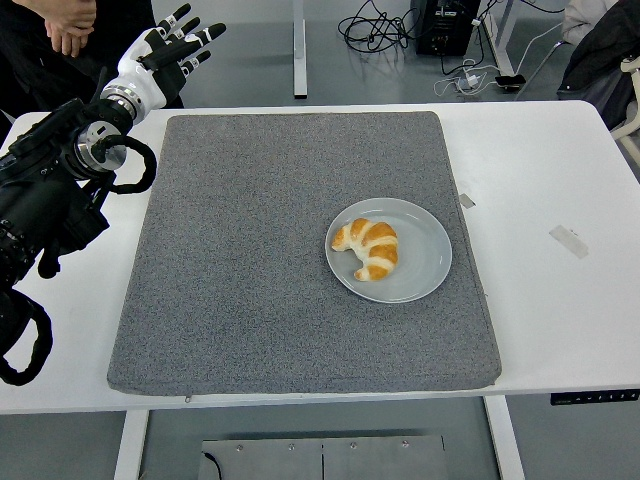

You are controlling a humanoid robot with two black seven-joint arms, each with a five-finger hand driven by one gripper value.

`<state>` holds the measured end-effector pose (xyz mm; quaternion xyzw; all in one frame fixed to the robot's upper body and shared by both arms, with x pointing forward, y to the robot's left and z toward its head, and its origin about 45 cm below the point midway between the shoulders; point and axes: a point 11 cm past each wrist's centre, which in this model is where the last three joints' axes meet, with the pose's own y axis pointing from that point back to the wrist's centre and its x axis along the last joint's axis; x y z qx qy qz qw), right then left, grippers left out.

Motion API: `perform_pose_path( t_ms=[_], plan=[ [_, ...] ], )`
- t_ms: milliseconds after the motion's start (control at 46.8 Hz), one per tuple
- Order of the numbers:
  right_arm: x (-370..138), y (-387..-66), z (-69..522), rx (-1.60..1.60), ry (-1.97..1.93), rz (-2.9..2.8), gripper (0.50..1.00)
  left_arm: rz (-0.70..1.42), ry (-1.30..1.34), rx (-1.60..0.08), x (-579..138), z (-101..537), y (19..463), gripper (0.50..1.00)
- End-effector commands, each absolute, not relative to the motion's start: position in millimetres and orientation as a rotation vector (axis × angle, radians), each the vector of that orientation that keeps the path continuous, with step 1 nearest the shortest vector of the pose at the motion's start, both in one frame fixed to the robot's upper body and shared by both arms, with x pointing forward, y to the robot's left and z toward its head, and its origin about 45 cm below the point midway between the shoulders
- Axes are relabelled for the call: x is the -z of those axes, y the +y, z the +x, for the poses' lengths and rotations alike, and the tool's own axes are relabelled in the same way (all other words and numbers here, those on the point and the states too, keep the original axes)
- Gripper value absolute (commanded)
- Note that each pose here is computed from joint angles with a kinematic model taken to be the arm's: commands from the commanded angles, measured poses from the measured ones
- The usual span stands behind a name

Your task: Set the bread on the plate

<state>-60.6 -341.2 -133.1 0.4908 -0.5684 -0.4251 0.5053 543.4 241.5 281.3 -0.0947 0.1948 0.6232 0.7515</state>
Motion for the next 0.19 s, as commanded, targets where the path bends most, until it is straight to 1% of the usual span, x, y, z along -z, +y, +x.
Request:
perform_pose_path(
  t_ms=[0, 171],
  plan=[
    [133.1, -341.5, -60.6, 1.025, -1.372, 1.183, 1.000, -0.207, 0.442, -1.366, -275.0, 541.4, 243.5, 0.977],
    [133.1, -341.0, -60.5, 1.026, -1.372, 1.184, 1.000, -0.229, 0.471, -1.365, -270.5, 540.0, 240.3, 0.977]
  ],
)
